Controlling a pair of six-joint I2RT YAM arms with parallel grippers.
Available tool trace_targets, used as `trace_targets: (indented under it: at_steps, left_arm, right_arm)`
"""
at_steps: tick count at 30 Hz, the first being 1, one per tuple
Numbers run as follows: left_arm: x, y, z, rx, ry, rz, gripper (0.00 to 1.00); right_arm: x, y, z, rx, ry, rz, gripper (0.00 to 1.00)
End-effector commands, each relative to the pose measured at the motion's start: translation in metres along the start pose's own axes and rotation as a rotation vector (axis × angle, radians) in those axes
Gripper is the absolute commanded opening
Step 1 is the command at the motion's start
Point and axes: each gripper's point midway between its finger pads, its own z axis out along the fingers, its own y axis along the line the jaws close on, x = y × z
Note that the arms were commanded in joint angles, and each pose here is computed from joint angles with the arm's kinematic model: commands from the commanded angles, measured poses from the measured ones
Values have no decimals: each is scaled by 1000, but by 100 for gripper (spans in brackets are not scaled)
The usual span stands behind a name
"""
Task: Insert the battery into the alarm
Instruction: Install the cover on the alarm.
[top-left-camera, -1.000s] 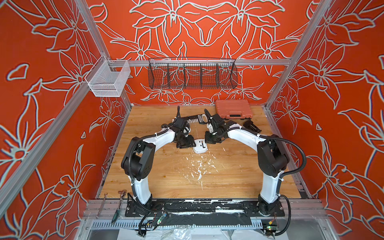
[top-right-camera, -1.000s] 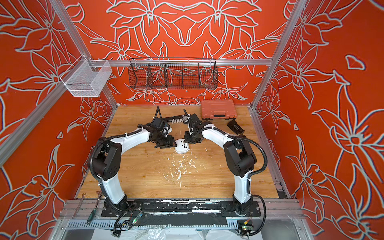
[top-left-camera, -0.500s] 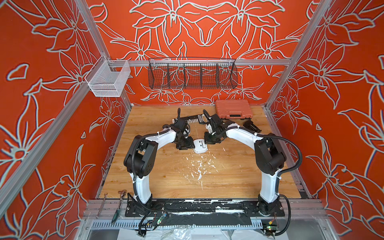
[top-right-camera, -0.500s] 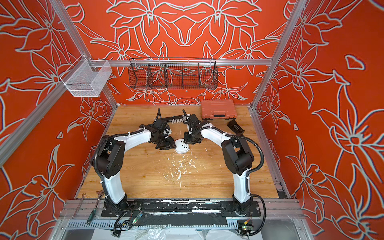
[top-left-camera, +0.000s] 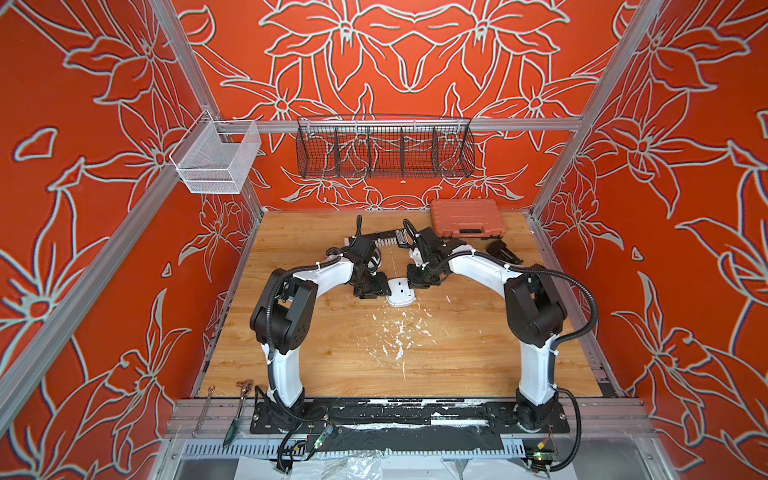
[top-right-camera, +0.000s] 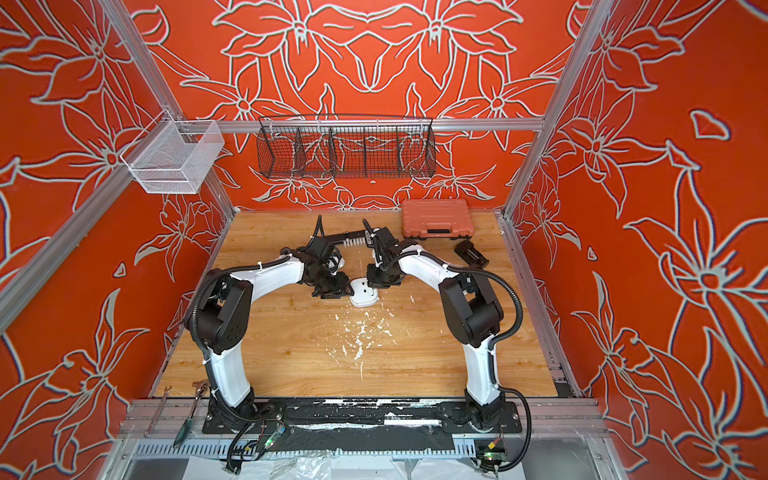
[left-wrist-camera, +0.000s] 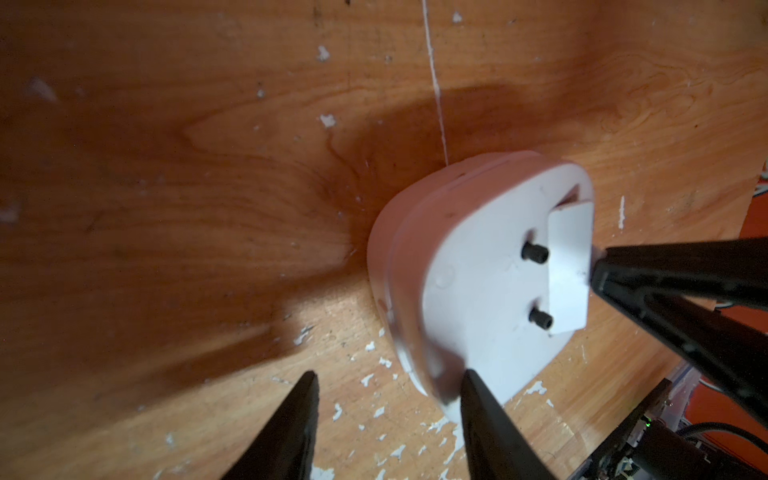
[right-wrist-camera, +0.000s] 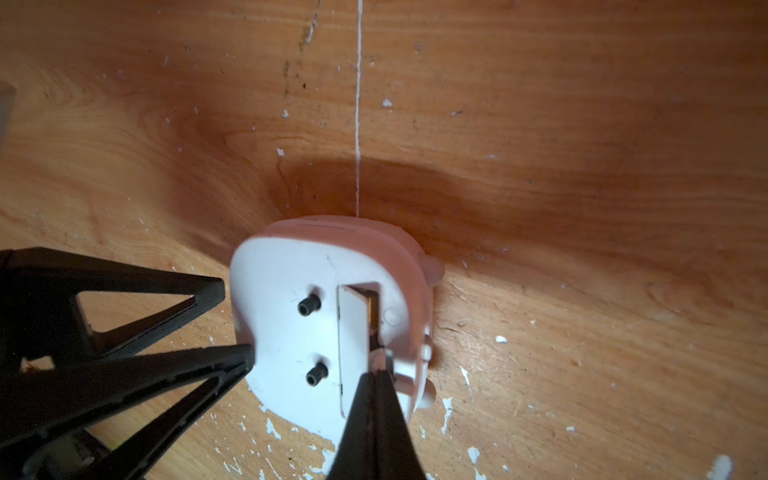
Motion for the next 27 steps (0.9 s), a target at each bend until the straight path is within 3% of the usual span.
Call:
trace_targets:
  at_steps: [1,15,20,27]
  left_arm:
    - [12,19,11,-66,57,-21,53]
    - [16,22,17,-71,83,-26,52]
    - [16,22,18,-71,85,-29,51]
    - [17,23,18,-73,87,-30,51]
  right_arm:
    - [-1,0,4,14,18,-17,0]
    - [5,-1,12,36,17,1,1]
    - [5,-7,12,73,10,-3,15]
    - [6,-13,13,116,10,-24,26]
